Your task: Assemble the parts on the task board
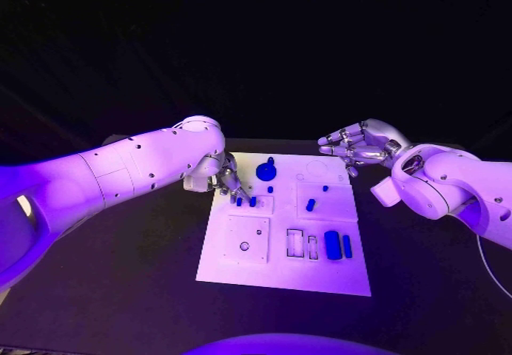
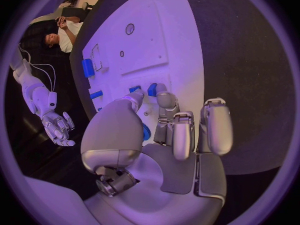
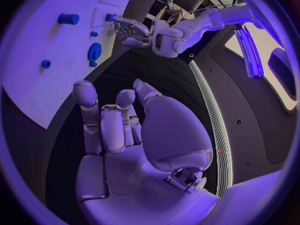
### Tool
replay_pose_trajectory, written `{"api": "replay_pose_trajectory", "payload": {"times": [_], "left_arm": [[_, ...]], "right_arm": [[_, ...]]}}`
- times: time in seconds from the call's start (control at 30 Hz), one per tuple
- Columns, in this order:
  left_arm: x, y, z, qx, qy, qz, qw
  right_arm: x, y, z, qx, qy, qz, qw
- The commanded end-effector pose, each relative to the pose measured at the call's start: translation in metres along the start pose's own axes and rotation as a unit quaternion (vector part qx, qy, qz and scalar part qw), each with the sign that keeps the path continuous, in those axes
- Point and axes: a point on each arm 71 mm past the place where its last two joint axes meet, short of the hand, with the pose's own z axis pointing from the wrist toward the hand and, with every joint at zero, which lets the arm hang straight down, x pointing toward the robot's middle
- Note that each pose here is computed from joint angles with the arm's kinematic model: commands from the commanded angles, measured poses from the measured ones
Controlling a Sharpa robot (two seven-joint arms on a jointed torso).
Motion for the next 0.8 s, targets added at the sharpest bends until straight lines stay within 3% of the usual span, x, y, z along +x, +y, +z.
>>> {"api": "replay_pose_trajectory", "payload": {"times": [0.03, 0.3, 0.5, 0.63, 0.8], "left_arm": [[0.006, 0.0007, 0.0029, -0.003, 0.01, 0.001, 1.0], [0.0029, 0.0062, -0.003, 0.012, -0.015, -0.022, 1.0], [-0.0037, 0.0106, -0.014, 0.044, -0.043, -0.062, 0.996], [-0.0086, 0.0125, -0.0232, 0.076, -0.068, -0.094, 0.99], [-0.0125, 0.0119, -0.0327, 0.14, -0.083, -0.134, 0.978]], "right_arm": [[0.002, 0.0, 0.0, -0.001, 0.01, 0.0, 1.0], [0.002, 0.0, 0.0, -0.001, 0.01, 0.0, 1.0], [0.002, 0.0, 0.0, -0.001, 0.01, 0.0, 1.0], [0.003, -0.001, 0.0, 0.0, 0.011, 0.001, 1.0], [0.002, -0.001, 0.0, 0.001, 0.011, 0.001, 1.0]]}}
